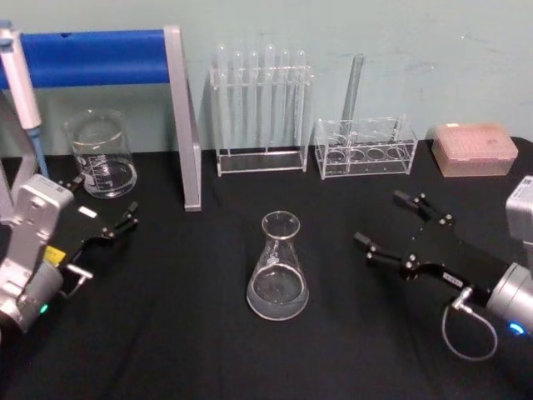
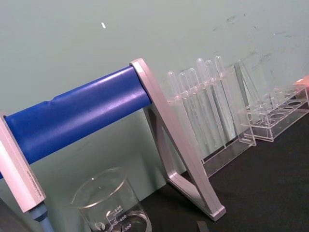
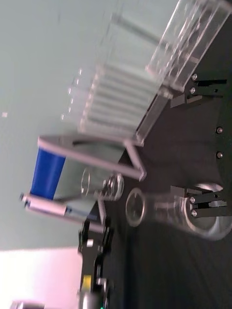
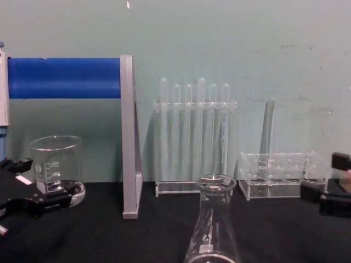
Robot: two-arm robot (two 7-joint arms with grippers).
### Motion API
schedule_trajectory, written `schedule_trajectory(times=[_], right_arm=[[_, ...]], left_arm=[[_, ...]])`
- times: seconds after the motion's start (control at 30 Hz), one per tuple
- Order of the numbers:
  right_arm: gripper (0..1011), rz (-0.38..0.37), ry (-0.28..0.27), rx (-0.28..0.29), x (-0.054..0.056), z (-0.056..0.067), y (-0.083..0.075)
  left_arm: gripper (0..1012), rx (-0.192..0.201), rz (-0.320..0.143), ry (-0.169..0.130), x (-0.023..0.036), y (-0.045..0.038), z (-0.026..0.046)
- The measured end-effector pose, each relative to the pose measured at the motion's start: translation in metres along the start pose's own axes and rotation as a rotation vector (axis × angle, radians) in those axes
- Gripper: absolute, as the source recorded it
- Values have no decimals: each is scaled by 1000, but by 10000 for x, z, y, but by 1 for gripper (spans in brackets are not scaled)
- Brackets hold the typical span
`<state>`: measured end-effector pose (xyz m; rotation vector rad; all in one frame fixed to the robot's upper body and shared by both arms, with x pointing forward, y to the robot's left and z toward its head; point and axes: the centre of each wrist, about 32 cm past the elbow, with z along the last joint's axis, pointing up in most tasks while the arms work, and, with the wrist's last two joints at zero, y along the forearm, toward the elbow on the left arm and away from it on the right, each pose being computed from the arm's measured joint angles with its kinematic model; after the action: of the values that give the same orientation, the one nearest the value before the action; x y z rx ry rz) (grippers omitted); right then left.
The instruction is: Grasp the erlenmeyer flask with one hand, shake it three times, then place it back.
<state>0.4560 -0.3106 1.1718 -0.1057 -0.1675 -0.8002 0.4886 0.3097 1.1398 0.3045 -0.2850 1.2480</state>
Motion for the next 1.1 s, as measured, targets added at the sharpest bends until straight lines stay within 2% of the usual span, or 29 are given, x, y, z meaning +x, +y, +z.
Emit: schedule_trajectory(times=[0.03, 0.17, 0.53, 0.77, 1.1], right_arm=[[1000, 35, 10, 7, -25, 7, 3], [1000, 86, 27, 16, -57, 8, 20], [1000, 180, 92, 4, -100, -37, 128], [1000, 222, 130, -11, -99, -84, 226], [1000, 254, 149, -20, -76, -129, 374]], left_arm=[[1001, 0, 0, 0, 0, 0, 0], [1001, 0, 0, 0, 0, 0, 0], [1001, 0, 0, 0, 0, 0, 0], [1001, 0, 0, 0, 0, 0, 0], [1001, 0, 0, 0, 0, 0, 0]])
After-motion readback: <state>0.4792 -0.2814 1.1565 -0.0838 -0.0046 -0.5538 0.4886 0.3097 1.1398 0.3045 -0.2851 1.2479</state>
